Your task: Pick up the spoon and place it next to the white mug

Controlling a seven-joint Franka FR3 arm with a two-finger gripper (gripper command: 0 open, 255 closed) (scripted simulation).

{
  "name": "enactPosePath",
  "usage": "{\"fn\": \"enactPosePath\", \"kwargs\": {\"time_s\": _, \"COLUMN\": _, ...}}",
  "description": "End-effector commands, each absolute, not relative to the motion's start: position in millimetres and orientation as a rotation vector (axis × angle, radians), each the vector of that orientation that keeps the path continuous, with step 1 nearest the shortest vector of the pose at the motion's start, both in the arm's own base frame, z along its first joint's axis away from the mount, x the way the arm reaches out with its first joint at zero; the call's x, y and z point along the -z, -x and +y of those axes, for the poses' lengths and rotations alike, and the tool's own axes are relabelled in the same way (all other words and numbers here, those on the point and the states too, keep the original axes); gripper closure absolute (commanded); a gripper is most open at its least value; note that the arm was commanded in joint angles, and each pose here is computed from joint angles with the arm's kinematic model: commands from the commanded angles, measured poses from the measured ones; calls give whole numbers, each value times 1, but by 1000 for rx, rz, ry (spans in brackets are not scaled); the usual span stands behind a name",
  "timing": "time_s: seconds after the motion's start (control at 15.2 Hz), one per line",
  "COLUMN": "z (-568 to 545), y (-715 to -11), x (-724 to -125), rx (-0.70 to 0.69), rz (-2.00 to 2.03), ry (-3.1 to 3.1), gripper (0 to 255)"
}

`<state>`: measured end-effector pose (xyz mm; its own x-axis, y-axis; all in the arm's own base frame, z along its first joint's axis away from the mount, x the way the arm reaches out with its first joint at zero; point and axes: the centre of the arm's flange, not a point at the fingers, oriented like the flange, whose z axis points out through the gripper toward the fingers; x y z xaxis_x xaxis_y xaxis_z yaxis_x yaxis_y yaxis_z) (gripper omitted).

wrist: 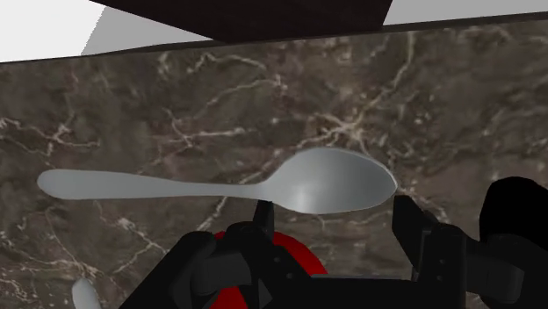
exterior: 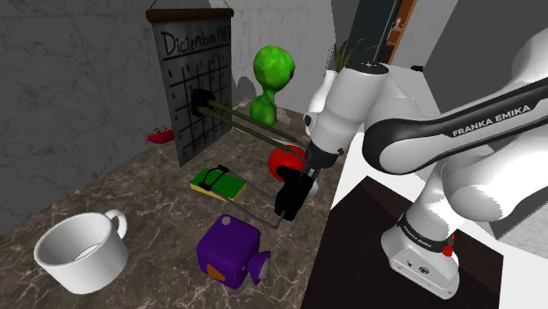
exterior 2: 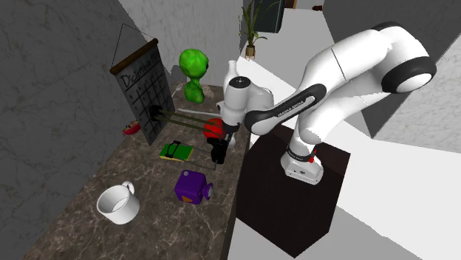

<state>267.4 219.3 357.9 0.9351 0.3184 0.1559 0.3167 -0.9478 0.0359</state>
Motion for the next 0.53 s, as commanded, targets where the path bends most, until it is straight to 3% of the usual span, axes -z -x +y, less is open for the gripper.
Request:
{"fn": "enactPosePath", "kwargs": {"time_s": 0.0, "z": 220, "y": -268, "x": -369, "rx": -250, "rz": 506, "ry": -3080, "gripper": 255}}
{"fn": "enactPosePath", "kwargs": {"time_s": 0.46, "z": 220, "y": -268, "x": -406, "rx": -250, "rz": 506, "ry": -3080, "gripper": 255}}
